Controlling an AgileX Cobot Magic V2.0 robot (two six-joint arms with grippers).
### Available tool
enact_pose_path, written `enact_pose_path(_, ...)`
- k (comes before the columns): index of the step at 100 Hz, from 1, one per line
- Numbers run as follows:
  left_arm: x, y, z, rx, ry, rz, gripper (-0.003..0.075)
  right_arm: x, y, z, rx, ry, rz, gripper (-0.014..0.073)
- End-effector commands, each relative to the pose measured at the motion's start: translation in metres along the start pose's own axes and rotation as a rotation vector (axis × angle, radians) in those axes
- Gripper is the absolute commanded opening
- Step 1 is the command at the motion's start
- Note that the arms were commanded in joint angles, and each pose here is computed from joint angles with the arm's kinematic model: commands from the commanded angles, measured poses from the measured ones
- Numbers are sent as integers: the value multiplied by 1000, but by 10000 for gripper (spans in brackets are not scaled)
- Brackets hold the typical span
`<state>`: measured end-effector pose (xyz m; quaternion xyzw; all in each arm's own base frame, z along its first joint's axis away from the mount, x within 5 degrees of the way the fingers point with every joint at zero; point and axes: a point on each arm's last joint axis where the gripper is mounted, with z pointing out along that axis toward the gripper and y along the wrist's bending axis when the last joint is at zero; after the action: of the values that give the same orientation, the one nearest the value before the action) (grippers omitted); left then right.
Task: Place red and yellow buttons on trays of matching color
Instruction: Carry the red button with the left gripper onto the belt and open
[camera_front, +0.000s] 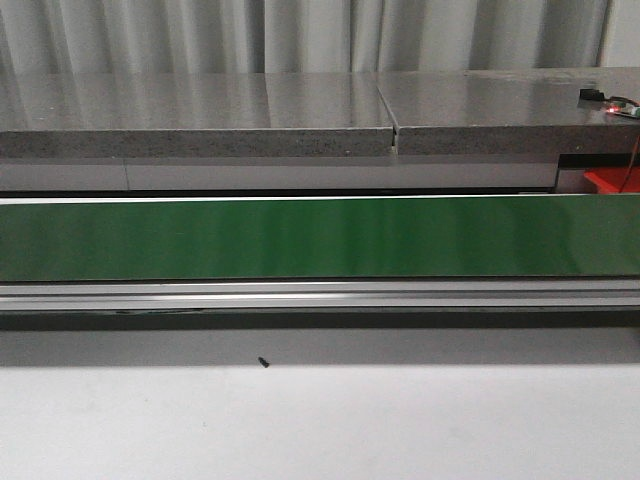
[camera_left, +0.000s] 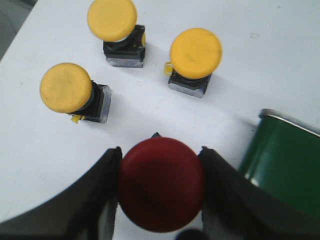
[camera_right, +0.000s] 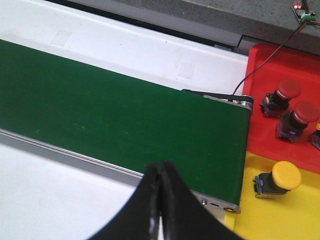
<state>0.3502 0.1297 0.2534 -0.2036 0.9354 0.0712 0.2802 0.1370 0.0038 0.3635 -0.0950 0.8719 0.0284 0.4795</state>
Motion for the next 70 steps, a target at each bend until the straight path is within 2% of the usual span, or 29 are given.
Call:
enact_pose_path(1,-16,-10,-47,29,-146,28,134,-11,-1,-7,21,-84,-8,-68)
enact_pose_path(26,-7,-30,-78,70,-117,65,134,-11,-1,-7,21,-84,-8,-68)
enact_pose_path(70,17,-60,-73,146,-37,108,134,-11,-1,-7,21,-84,-8,-68)
